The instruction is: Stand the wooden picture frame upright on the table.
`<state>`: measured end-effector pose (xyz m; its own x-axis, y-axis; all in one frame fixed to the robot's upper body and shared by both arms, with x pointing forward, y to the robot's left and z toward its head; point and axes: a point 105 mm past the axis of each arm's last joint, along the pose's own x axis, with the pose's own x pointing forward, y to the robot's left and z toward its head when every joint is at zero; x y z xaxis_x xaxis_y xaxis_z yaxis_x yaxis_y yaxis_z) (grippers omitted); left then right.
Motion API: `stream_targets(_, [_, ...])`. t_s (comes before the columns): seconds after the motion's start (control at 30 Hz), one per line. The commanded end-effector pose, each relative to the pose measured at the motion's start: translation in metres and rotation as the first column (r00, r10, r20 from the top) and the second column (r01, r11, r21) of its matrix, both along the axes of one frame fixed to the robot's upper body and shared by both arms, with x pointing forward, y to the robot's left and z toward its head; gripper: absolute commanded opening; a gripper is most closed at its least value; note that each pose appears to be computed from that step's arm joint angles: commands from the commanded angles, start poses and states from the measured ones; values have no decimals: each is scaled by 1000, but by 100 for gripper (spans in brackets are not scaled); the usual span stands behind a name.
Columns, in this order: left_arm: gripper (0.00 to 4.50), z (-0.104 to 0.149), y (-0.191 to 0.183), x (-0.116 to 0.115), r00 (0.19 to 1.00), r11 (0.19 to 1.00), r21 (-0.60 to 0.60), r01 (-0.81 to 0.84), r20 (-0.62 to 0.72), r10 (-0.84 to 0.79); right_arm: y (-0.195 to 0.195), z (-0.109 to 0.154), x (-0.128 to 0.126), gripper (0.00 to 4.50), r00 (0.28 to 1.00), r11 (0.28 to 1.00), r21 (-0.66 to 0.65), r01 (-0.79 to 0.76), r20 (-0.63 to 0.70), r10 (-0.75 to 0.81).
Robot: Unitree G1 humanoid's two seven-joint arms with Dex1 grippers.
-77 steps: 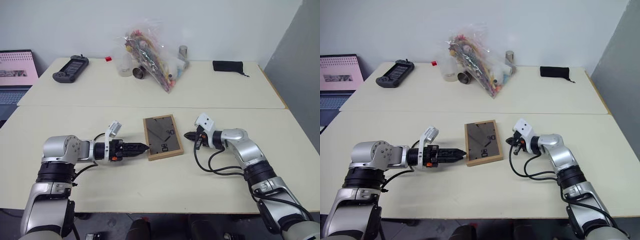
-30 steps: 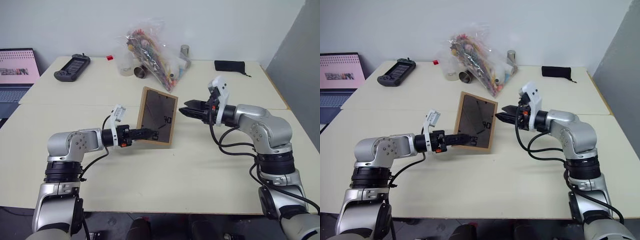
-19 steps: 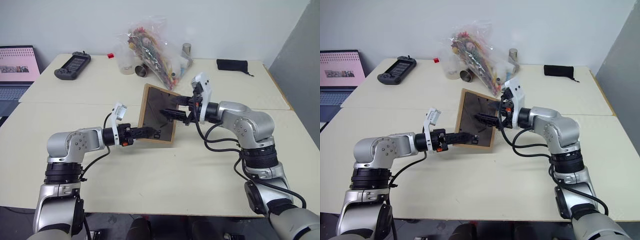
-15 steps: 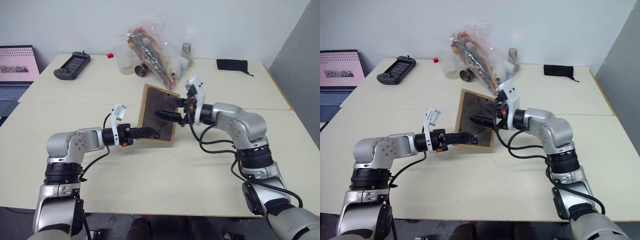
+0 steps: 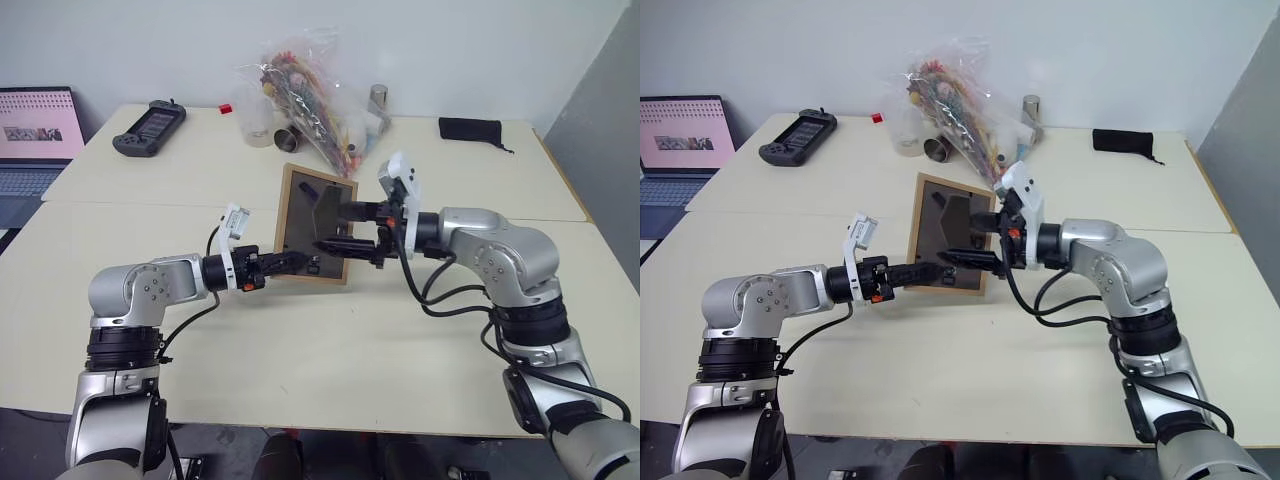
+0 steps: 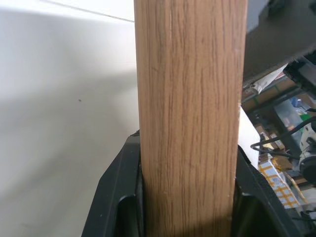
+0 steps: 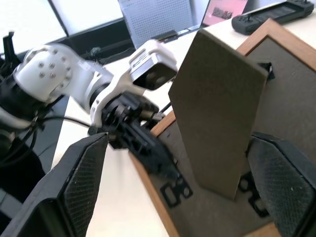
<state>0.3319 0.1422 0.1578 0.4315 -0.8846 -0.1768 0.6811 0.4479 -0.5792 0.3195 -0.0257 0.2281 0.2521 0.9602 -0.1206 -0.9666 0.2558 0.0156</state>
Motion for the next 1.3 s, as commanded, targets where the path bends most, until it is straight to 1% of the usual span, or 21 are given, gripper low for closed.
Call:
stream_targets(0.03, [129,18,2,2,1000,999,-42,-8,28,10,-3,7,-12,448,998,999,7,-51,30,50])
stream_targets(0.17, [129,31,1,-2,999,988,-153,5,-35,-11,-31,-6,10,448,991,991,-56,123,58,-119])
stream_targets(0.23, [129,31,3,-6,997,985,-170,7,-70,-19,-50,-12,14,448,984,981,-86,173,66,-168])
stream_targets(0.3, [129,23,6,-14,994,990,-140,15,-109,-30,-73,-21,17,448,972,963,-143,227,93,-216])
stream_targets(0.33, [129,18,7,-19,988,990,-138,24,-148,-44,-88,-26,18,448,963,951,-177,254,134,-232])
stream_targets(0.37, [129,14,8,-25,979,989,-143,33,-192,-60,-103,-31,20,448,943,929,-230,290,234,-237])
stream_targets(0.43, [129,12,8,-31,965,985,-166,45,-248,-86,-116,-39,22,448,899,897,-303,322,396,-189])
stream_targets(0.47, [129,9,7,-34,957,985,-164,60,-272,-104,-117,-42,25,448,834,878,-329,348,536,-130])
stream_targets(0.5, [129,7,5,-37,951,985,-158,76,-287,-119,-116,-42,28,448,768,870,-331,367,636,-82])
stream_targets(0.57, [129,8,2,-40,935,973,-206,101,-315,-164,-106,-44,27,448,621,874,-327,359,783,38])
stream_targets(0.6, [129,9,1,-39,930,969,-226,97,-325,-169,-101,-45,27,448,526,869,-334,364,844,104])
stream_targets(0.7, [129,13,-2,-39,921,956,-276,100,-337,-194,-85,-46,24,448,288,880,-329,342,928,234])
stream_targets(0.73, [129,14,-4,-42,917,952,-284,115,-337,-211,-78,-46,22,448,223,893,-311,325,943,247])
stream_targets(0.77, [129,15,-6,-44,914,950,-288,124,-339,-222,-73,-46,21,448,180,903,-299,310,951,253])
stream_targets(0.87, [129,12,-9,-50,908,950,-283,134,-348,-232,-57,-44,19,448,66,932,-238,274,971,229])
stream_targets(0.97, [129,13,-12,-52,907,948,-291,131,-351,-234,-42,-43,14,448,-18,955,-189,228,980,199])
stream_targets(1.07, [129,15,-14,-55,910,947,-292,131,-345,-232,-28,-47,10,448,-50,969,-167,183,983,179])
stream_targets(1.17, [129,14,-14,-58,914,951,-285,117,-345,-216,-17,-43,7,448,-78,981,-132,144,986,144])
stream_targets(1.23, [129,14,-13,-59,918,953,-286,104,-342,-203,-14,-42,8,412,-86,983,-126,133,987,138])
stream_targets(1.27, [129,15,-13,-60,920,953,-288,99,-339,-198,-14,-43,8,404,-88,983,-129,131,986,142])
stream_targets(1.3, [129,15,-13,-60,922,955,-283,92,-338,-189,-14,-44,9,373,-86,983,-134,129,986,145])
